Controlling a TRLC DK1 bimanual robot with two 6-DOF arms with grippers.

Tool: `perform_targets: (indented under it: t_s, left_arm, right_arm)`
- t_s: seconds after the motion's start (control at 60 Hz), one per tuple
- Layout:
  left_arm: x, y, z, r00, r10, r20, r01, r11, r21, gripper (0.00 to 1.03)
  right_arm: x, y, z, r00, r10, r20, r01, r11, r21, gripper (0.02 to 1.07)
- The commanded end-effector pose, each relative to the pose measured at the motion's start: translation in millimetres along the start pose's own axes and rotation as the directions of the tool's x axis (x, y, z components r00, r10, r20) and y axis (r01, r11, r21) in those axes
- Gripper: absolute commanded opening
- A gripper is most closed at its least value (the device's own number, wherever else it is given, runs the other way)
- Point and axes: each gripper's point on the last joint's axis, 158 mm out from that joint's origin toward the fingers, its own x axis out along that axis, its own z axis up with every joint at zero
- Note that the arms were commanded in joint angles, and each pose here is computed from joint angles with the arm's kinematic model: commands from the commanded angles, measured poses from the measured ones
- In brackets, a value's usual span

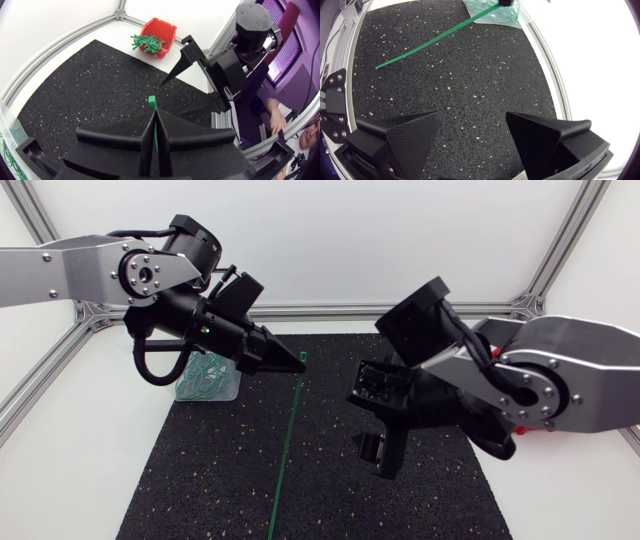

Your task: Take a green cable tie from the red box, thread the tail through the head to close it, then place it in the transparent bin on the left.

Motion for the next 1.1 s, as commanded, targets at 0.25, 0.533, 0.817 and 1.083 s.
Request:
perform_targets:
  t_s: [0.25, 0.533, 0.817, 1.083]
  left_arm:
    - [6.6, 12.4, 1.7, 0.999, -0.035, -0.029, 0.035, 0.999, -0.001, 0.03]
    - [-7.7, 28.4, -3.3, 0.997, -0.057, -0.053, 0.056, 0.998, -0.01, 0.03]
    - [-8.5, 39.8, -8.3, 0.995, -0.081, -0.063, 0.079, 0.996, -0.032, 0.03]
    - [-5.4, 44.6, -13.3, 0.989, -0.12, -0.081, 0.117, 0.992, -0.04, 0.03]
  right_arm:
    - [18.7, 19.8, 19.7, 0.994, -0.098, 0.058, 0.109, 0.962, -0.25, 0.93]
    - [34.7, 59.4, 29.1, 0.993, -0.096, 0.062, 0.114, 0.867, -0.485, 0.93]
    - [50.7, 85.0, 49.9, 0.99, -0.083, 0.114, 0.136, 0.775, -0.617, 0.93]
    - [65.0, 103.9, 63.6, 0.985, -0.068, 0.161, 0.163, 0.689, -0.706, 0.93]
